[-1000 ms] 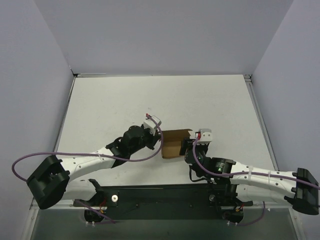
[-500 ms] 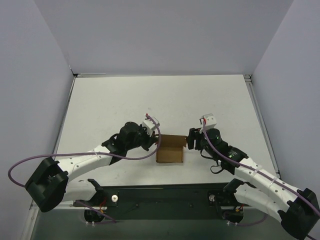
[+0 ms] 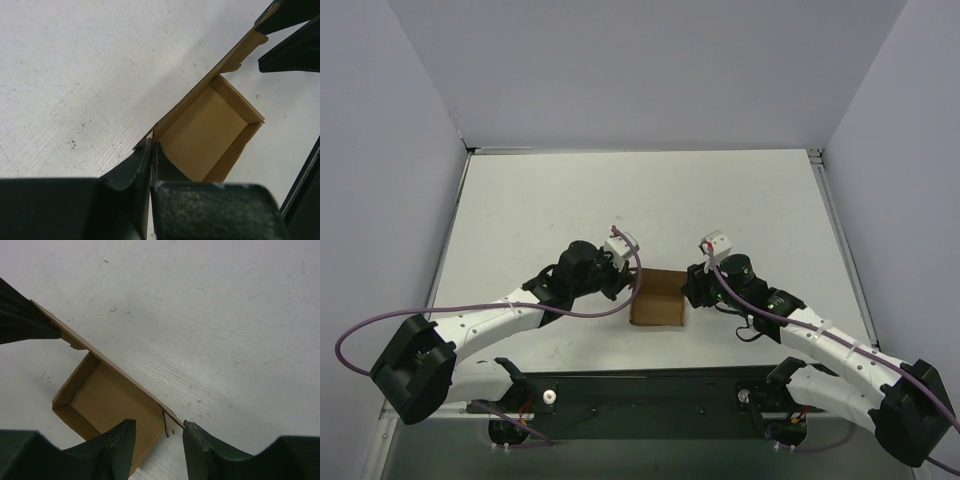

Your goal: Fold the paper box

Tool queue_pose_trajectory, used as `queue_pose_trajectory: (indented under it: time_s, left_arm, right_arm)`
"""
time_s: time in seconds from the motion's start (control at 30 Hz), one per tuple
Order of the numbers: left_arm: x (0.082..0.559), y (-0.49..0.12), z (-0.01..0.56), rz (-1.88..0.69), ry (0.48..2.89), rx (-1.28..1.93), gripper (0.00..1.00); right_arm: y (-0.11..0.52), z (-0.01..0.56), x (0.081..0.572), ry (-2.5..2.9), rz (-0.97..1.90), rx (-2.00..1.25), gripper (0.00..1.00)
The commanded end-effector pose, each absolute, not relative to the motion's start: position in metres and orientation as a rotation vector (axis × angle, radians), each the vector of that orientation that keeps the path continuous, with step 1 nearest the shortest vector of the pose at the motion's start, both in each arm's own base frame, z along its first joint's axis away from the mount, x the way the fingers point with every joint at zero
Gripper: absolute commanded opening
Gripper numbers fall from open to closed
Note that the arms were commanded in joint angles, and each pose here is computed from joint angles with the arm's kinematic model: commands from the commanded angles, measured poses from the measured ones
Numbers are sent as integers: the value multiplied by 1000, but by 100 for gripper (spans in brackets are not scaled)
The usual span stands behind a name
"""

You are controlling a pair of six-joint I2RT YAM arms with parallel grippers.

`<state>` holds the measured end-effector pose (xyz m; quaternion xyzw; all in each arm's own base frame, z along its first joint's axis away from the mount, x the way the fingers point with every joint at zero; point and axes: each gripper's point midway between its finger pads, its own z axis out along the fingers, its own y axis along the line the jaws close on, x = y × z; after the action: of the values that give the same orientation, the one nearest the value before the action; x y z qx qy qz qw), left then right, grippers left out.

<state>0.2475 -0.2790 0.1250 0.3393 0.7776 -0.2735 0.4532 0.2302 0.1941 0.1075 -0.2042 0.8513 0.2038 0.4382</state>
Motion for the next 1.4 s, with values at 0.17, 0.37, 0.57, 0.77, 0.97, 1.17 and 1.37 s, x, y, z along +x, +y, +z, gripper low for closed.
queue_pose_trajectory:
  time_s: [0.17,0.37,0.57,0.77,0.97,1.17,1.37]
  left_arm:
    - [257,-289,150,-703,1855,830,0]
    - [266,-301,160,-757,1849,744,0]
    - [288,-310,182,-794,1837,502,0]
    - [290,-332,182,-874,1838,377,0]
    - [273,-339,150,-855,1884,388,0]
    - [254,-325,114,-843,1912,399,0]
    - [240,-319,92,-792,1918,417,0]
  right_arm:
    - [205,114,243,2043,521,-547,8]
    - [212,110,248,1994,509,-507,0]
    - [214,115,249,1908,339,-380,0]
    - [226,116,252,1885,316,-302,0]
    - [229,108,253,1901,289,-265,0]
    - [226,110,254,1898,271,-214,0]
    - [229,117,254,1894,276,-193,0]
